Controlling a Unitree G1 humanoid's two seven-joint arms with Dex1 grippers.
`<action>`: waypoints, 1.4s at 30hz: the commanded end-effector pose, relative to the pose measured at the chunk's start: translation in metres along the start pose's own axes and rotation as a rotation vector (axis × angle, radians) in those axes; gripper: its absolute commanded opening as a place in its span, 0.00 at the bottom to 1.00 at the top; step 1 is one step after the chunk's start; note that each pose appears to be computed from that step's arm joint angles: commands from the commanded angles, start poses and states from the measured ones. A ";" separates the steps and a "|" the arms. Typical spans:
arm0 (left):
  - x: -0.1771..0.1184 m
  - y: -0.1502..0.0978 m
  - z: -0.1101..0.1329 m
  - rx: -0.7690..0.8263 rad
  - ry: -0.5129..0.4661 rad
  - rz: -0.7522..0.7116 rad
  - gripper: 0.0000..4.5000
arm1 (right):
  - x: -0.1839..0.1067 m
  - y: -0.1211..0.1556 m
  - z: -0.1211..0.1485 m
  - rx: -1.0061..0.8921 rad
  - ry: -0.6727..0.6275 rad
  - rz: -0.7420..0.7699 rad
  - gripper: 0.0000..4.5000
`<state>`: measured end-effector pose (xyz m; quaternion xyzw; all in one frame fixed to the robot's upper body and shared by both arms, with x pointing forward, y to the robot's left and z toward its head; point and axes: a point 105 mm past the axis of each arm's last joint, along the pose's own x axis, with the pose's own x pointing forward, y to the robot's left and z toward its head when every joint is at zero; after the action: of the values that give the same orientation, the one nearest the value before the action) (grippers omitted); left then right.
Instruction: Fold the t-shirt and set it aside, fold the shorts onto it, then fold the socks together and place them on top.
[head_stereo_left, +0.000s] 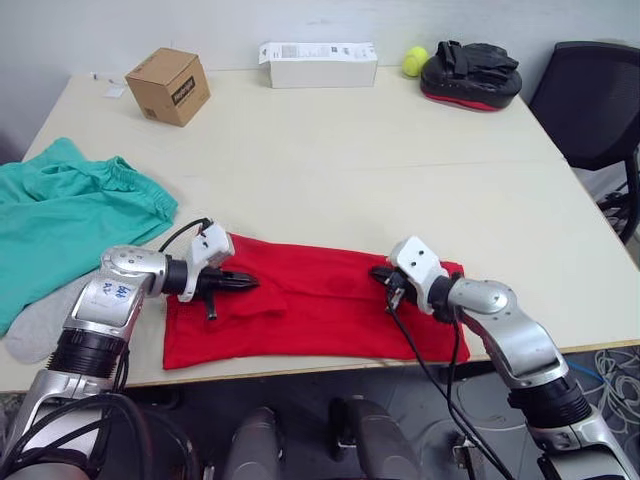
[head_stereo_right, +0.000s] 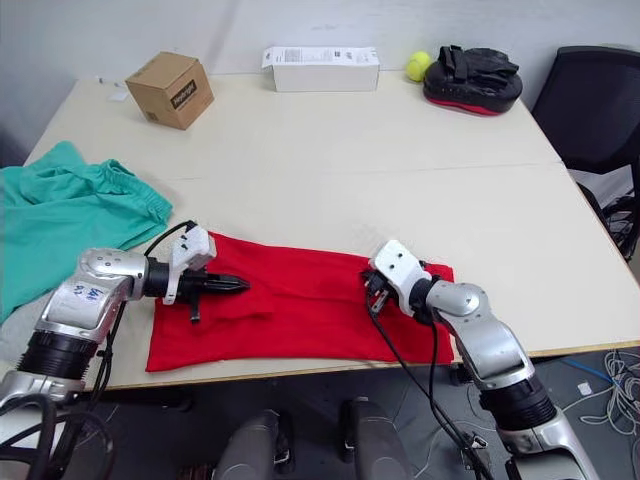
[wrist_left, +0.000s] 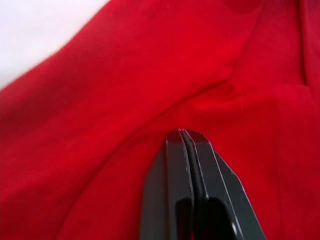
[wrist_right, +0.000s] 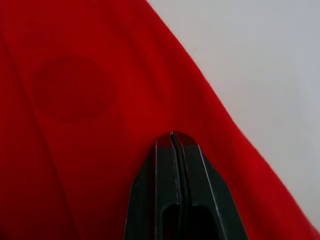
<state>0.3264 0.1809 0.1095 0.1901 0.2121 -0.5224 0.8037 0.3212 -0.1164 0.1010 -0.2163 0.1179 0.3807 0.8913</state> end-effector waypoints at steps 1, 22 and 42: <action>-0.006 0.010 -0.022 -0.028 0.078 0.069 0.01 | -0.020 -0.012 -0.022 0.002 0.083 -0.055 0.00; -0.037 -0.012 0.032 -0.061 -0.170 -0.025 0.05 | -0.075 -0.059 0.005 -0.002 -0.033 -0.039 0.00; -0.062 -0.073 0.101 0.155 -0.340 -0.142 1.00 | -0.050 -0.085 -0.015 0.054 0.304 0.281 0.99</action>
<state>0.2542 0.1465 0.2120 0.1255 0.0688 -0.6225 0.7694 0.3468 -0.2096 0.1301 -0.2152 0.2932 0.4551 0.8128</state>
